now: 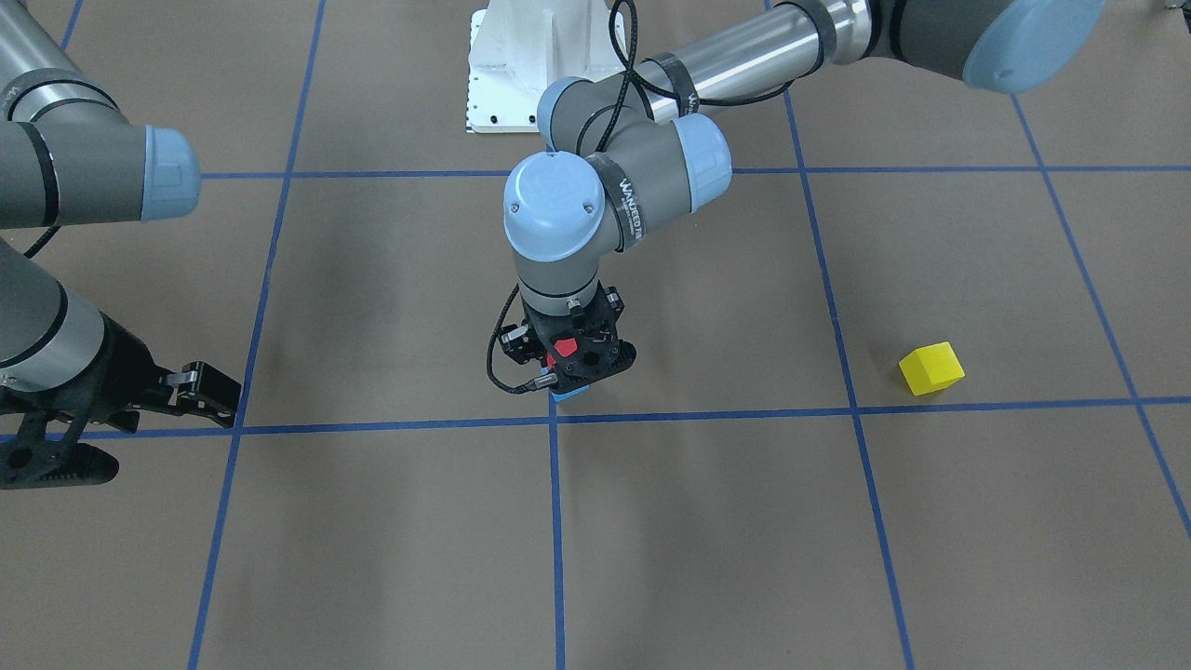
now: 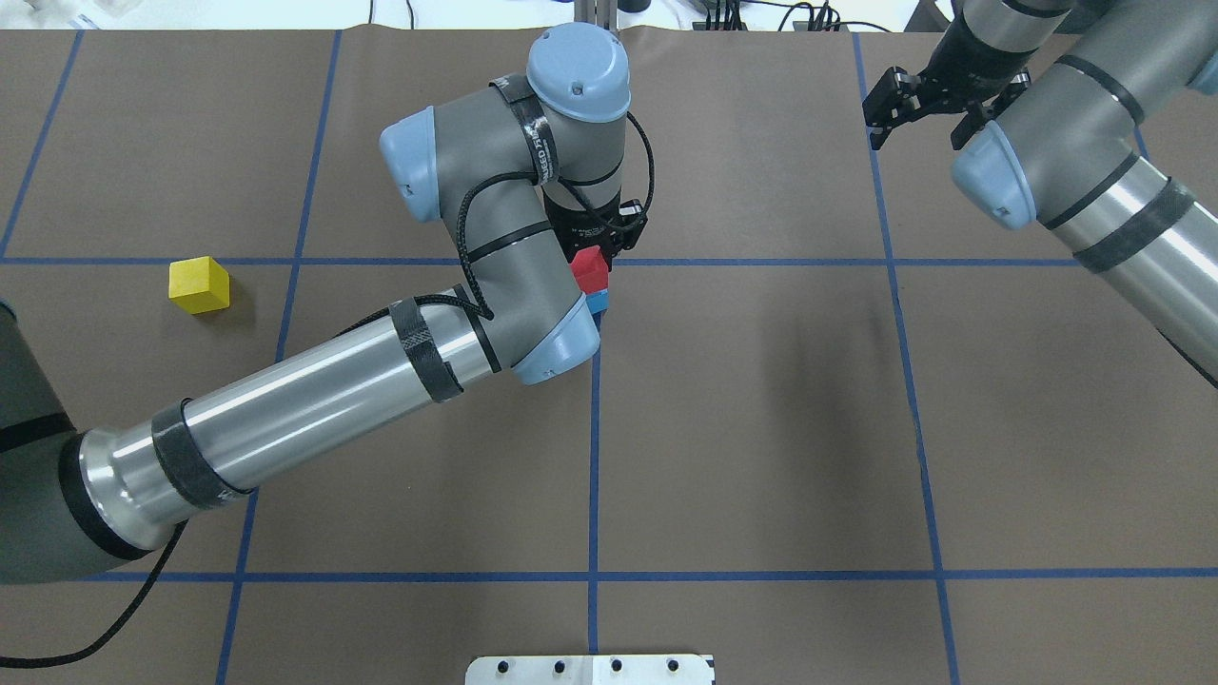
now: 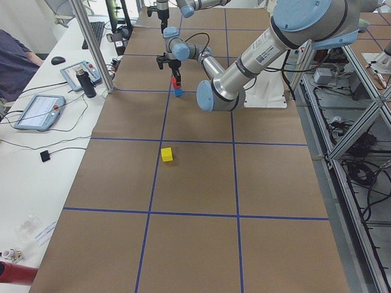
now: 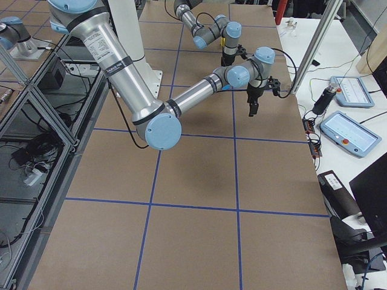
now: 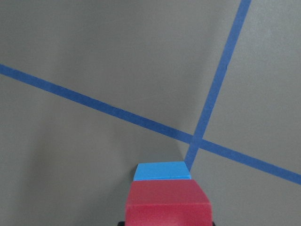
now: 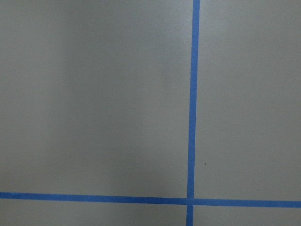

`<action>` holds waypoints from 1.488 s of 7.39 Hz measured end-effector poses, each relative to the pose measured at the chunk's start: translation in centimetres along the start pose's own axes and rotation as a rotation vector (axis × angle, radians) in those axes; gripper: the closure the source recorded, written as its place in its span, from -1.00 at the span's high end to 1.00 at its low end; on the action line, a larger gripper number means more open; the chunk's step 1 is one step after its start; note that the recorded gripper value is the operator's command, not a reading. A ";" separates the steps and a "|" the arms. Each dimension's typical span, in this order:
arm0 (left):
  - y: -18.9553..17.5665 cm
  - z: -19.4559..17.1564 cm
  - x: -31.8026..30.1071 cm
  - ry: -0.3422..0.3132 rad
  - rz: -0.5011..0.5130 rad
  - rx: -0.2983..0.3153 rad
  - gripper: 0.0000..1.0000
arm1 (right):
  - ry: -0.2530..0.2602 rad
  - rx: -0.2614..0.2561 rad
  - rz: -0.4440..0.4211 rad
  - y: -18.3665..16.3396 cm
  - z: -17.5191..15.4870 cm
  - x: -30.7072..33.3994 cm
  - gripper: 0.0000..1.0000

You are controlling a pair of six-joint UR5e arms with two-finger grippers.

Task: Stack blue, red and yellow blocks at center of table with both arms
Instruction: 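Lower the red cube onto the blue cube with the left gripper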

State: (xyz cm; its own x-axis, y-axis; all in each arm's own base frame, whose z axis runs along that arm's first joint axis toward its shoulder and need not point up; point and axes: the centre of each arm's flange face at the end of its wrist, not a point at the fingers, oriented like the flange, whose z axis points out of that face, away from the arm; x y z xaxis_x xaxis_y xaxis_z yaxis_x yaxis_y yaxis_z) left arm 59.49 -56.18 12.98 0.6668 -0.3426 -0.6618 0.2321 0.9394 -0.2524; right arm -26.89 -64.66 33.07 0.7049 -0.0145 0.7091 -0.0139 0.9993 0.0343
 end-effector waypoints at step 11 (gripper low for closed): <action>-0.3 0.2 -0.1 -0.006 -0.005 0.001 -1.00 | 0.002 -0.003 0.003 0.1 0.2 0.3 0.98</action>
State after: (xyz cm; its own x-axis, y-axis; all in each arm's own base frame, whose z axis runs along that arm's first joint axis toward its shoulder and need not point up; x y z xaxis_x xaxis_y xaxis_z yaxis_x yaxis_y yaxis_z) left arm 59.52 -56.45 13.25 0.6699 -0.3475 -0.6560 0.2362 0.9375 -0.2554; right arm -26.84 -64.58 33.43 0.7066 -0.0117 0.7075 -0.0136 0.9995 0.0302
